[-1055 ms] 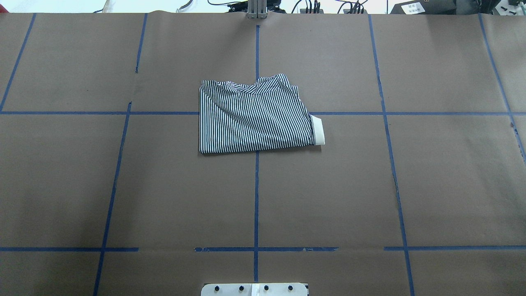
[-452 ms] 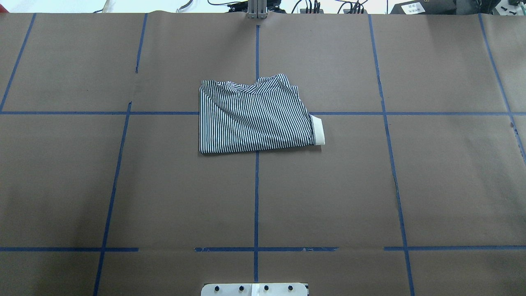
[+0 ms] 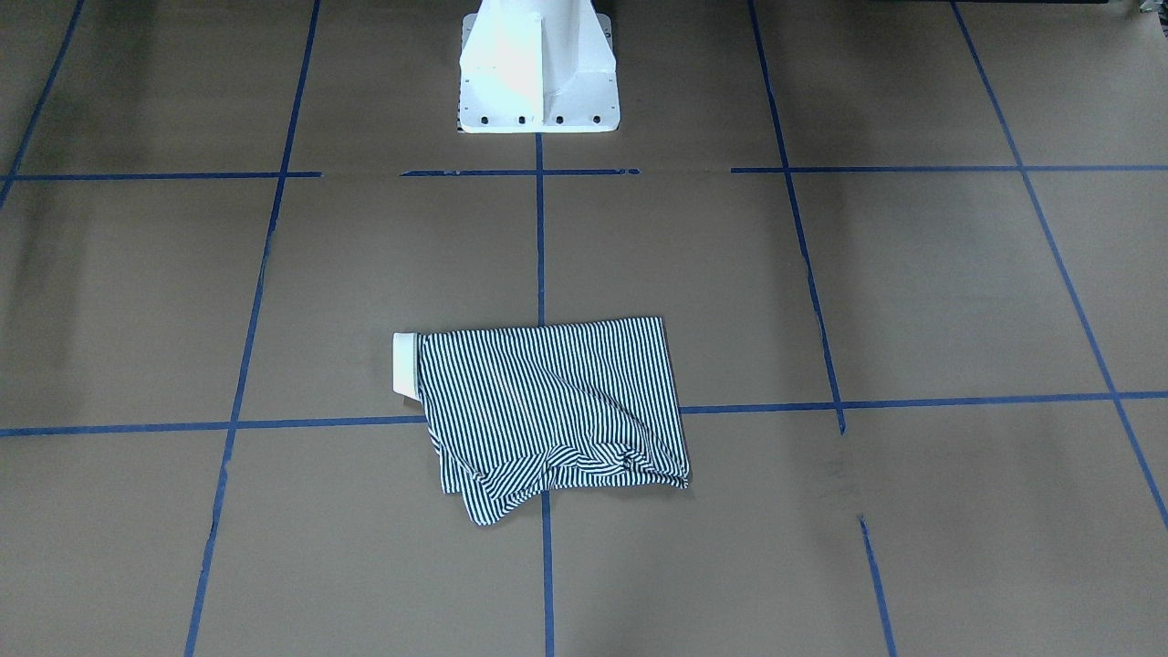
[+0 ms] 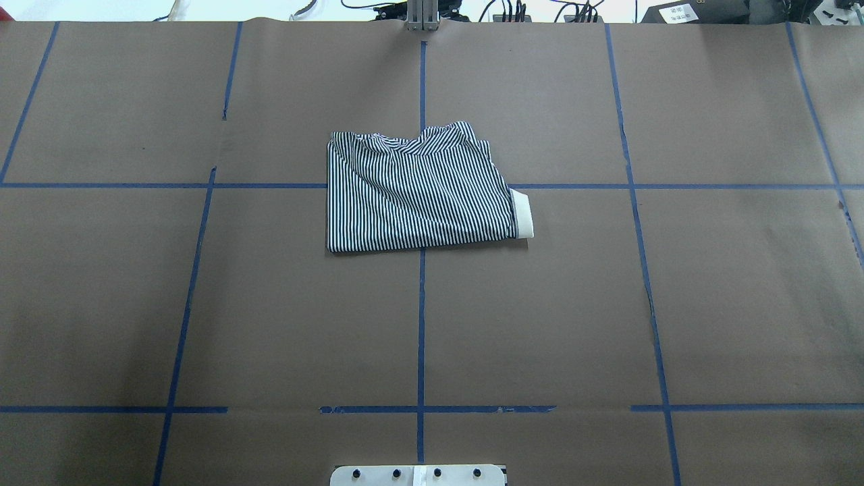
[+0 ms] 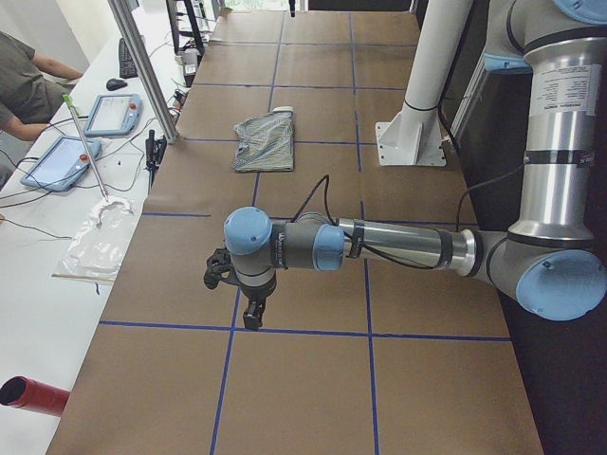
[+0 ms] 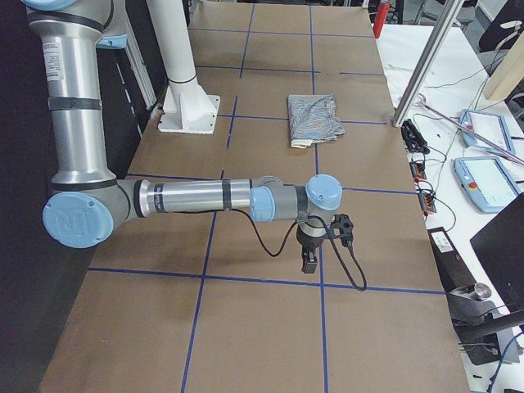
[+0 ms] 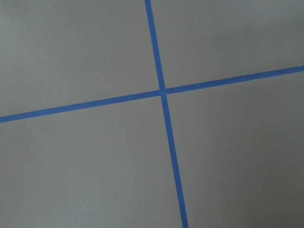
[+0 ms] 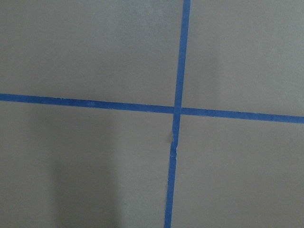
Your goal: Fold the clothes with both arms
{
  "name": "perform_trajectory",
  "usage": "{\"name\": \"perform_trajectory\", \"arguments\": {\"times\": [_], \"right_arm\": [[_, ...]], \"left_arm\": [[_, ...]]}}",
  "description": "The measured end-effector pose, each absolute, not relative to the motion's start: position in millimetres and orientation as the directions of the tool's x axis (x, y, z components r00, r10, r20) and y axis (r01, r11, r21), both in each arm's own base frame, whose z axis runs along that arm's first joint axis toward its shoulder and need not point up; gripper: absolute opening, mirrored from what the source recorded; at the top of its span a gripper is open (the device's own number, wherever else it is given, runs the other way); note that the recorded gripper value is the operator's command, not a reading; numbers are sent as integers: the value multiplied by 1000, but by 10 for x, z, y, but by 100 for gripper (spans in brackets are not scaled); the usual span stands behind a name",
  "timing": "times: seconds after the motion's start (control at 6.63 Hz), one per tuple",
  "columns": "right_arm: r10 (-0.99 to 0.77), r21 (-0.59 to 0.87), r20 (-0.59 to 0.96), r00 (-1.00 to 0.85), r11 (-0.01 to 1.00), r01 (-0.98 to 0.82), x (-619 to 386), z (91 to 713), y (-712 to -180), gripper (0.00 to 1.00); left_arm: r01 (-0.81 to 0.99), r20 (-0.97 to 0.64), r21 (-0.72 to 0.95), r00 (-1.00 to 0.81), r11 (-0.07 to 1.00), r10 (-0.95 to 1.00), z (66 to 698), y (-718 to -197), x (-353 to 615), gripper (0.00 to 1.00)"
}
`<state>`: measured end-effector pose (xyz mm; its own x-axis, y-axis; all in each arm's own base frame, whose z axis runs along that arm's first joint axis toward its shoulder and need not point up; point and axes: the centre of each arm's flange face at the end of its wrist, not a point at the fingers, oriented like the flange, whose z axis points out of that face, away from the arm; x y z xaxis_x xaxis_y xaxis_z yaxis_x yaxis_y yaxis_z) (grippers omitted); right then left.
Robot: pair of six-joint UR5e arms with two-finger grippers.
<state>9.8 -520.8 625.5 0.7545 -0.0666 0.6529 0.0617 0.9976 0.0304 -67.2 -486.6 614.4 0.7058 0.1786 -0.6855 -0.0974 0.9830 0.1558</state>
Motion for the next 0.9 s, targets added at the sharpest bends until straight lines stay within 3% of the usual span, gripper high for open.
{"name": "perform_trajectory", "arguments": {"times": [0.9], "right_arm": [[-59,20,660,749,998,61,41,6285,-5186,100]], "left_arm": [[-99,-672,221,705,970,225,6051,-4908,-662,100]]}}
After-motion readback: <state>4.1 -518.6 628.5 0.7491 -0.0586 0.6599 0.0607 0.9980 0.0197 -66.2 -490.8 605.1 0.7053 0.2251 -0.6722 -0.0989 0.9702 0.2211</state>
